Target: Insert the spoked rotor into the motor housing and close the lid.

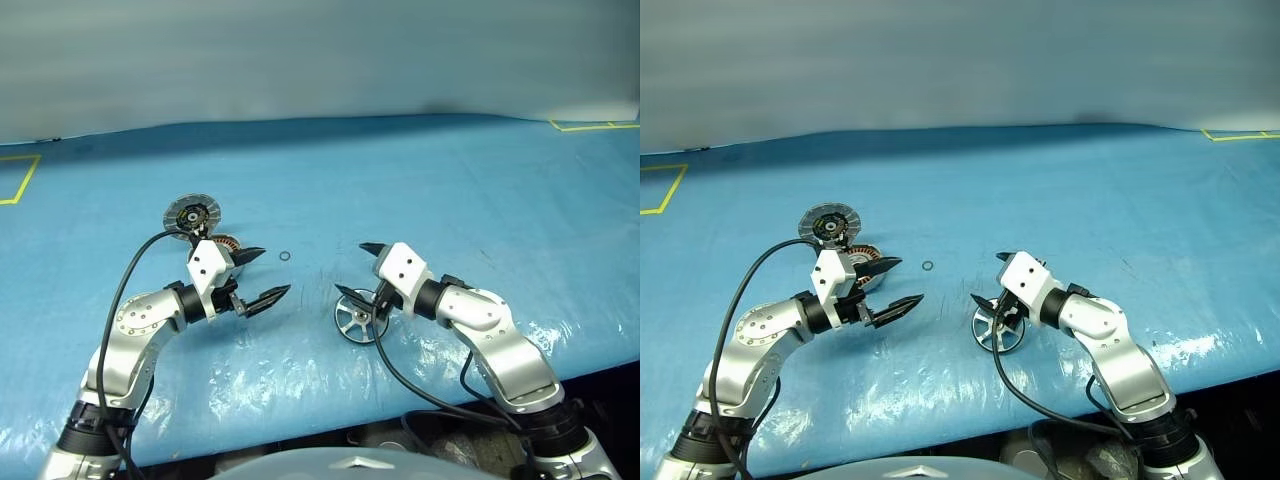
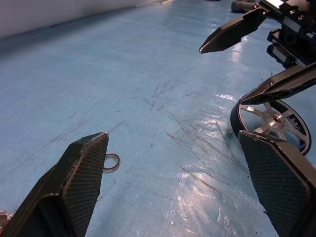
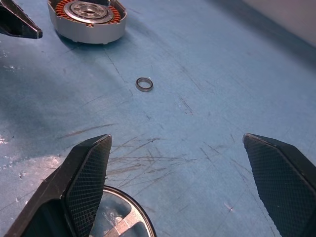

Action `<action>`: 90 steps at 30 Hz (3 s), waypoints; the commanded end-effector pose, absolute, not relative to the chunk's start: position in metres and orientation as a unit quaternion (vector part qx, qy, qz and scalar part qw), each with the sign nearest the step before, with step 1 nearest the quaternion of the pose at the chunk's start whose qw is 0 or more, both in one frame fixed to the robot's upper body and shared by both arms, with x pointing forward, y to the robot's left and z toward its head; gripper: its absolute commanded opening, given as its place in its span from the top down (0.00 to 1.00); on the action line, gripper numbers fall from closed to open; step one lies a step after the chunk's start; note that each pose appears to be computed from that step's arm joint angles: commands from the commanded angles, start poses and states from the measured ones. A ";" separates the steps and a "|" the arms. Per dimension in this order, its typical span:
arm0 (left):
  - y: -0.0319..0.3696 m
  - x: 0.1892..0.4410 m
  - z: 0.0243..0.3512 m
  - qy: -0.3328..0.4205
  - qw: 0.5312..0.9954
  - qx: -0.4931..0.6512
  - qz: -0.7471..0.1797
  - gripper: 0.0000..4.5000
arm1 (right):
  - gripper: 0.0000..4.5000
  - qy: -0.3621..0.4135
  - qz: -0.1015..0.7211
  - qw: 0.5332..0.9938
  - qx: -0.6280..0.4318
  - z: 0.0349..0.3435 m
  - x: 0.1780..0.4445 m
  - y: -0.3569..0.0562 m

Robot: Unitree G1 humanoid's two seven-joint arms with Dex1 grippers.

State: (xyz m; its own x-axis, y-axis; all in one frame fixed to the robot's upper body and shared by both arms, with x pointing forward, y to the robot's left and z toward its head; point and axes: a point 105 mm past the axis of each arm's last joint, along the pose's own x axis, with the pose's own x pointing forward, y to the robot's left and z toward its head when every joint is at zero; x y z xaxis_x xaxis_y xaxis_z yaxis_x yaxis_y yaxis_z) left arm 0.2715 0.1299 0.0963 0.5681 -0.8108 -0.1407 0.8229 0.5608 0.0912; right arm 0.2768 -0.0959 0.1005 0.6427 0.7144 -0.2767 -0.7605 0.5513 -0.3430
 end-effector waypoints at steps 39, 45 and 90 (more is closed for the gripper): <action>0.193 0.304 0.145 0.099 0.815 0.362 -0.441 0.00 | 0.00 0.014 0.399 0.889 -0.225 0.102 0.285 -0.088; 0.212 0.312 0.134 0.175 0.768 0.419 -0.452 0.00 | 0.00 0.010 0.390 0.895 -0.219 0.097 0.283 -0.084; 0.223 0.311 0.104 0.231 0.715 0.394 -0.529 0.00 | 0.00 0.048 0.335 0.908 -0.249 0.072 0.277 -0.100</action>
State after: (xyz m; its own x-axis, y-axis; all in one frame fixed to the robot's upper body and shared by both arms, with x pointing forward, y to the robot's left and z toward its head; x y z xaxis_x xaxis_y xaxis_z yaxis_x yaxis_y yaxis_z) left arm 0.3122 0.2264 0.0955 0.3271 -0.5720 -0.7523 0.9441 0.1632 0.2864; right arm 0.2758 -0.0984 0.0684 0.7607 0.5913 -0.2678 -0.6461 0.6495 -0.4010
